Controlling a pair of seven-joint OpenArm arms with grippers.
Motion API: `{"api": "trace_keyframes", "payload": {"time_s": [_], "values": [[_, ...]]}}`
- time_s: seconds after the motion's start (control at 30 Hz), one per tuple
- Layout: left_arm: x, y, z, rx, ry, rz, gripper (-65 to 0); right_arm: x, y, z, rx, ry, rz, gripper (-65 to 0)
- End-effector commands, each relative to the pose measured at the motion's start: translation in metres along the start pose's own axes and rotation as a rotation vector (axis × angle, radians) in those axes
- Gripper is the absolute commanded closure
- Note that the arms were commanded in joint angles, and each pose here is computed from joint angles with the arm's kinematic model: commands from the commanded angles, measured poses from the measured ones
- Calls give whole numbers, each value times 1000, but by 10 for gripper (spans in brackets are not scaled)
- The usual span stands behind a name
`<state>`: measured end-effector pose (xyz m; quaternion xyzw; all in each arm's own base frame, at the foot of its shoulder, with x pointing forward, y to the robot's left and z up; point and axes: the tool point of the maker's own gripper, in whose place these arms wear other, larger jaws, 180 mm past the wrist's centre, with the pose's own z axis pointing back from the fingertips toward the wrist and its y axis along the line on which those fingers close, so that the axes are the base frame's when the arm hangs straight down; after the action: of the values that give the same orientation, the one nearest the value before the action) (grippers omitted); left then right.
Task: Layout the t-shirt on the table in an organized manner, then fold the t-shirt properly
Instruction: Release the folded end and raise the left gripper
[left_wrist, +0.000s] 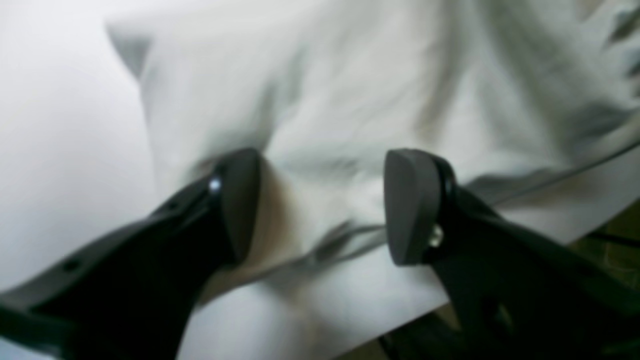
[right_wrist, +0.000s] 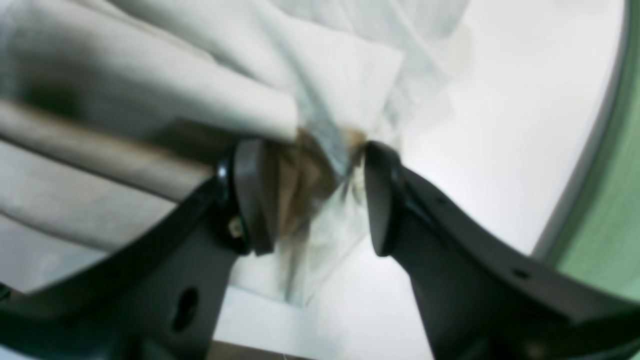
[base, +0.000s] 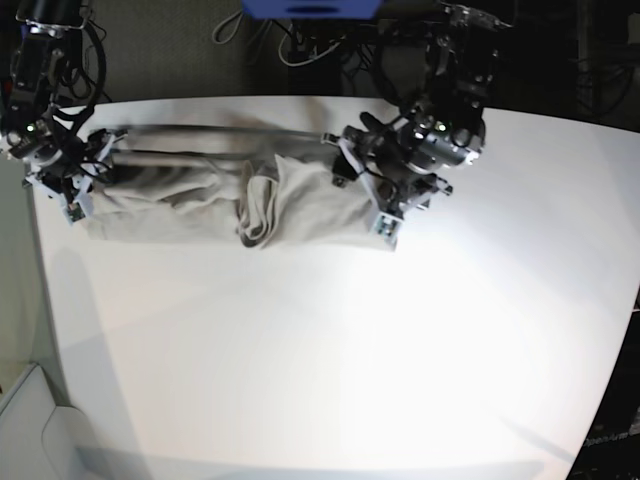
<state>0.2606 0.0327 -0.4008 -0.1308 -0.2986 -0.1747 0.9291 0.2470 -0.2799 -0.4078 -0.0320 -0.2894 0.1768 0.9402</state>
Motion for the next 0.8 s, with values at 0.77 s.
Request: {"api": "trace_keyframes", "payload": {"time_s": [0.77], "values": [[17,-1,12,2,-68,-11,-384,44,-57,55,-205,-42,37,-291]]}}
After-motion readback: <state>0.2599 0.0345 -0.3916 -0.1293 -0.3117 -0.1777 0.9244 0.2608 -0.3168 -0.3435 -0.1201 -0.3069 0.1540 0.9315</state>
